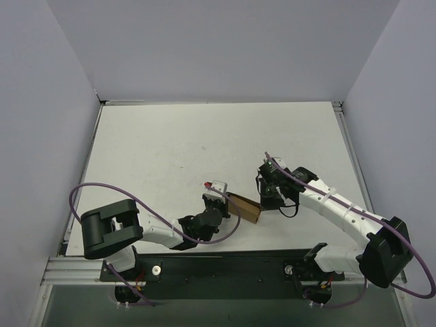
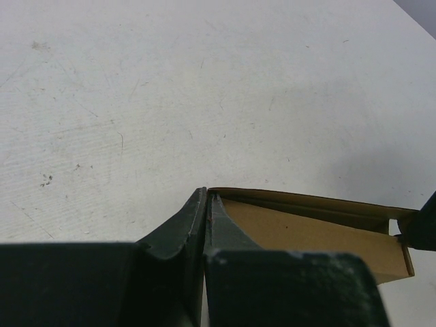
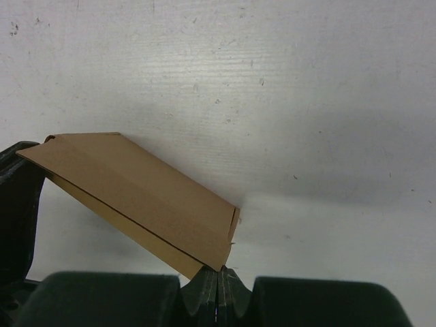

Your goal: Fold the paper box

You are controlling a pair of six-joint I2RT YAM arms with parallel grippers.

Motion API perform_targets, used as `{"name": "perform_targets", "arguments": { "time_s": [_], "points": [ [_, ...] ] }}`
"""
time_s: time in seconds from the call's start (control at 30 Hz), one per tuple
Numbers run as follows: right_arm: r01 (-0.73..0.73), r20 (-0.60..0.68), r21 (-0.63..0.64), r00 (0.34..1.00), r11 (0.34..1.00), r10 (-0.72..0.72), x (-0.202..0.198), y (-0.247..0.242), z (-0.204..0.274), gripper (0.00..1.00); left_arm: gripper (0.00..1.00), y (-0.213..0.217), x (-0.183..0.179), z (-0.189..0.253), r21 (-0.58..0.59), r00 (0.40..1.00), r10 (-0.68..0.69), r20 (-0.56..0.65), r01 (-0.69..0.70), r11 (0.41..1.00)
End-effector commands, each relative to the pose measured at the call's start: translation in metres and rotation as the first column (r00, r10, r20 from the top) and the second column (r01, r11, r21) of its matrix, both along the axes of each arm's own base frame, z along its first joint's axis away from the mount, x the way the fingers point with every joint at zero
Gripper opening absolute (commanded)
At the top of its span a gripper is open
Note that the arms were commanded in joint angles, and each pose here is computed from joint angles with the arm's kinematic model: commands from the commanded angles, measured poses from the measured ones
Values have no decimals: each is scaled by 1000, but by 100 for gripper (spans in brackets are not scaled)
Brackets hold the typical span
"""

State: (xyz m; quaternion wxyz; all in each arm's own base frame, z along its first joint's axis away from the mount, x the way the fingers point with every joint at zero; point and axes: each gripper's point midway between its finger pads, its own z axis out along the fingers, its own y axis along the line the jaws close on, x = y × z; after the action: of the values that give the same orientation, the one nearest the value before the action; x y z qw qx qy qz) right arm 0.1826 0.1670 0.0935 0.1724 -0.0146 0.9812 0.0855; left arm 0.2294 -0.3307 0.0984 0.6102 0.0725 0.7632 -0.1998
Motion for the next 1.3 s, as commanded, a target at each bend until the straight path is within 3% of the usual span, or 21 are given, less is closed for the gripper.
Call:
{"name": "perform_targets", "arguments": {
  "time_s": [0.0, 0.63, 1.27],
  "points": [
    [23, 38, 204, 999, 979, -31, 17, 31, 26, 0, 0, 38, -43, -103, 389, 971, -116, -207, 190, 901],
    [145, 15, 316, 987, 938, -157, 20, 10, 17, 0, 0, 37, -47, -111, 473, 976, -102, -190, 183, 862],
    [180, 2, 367, 981, 913, -194, 17, -5, 16, 0, 0, 39, -49, -120, 519, 977, -89, -192, 178, 836]
  ]
}}
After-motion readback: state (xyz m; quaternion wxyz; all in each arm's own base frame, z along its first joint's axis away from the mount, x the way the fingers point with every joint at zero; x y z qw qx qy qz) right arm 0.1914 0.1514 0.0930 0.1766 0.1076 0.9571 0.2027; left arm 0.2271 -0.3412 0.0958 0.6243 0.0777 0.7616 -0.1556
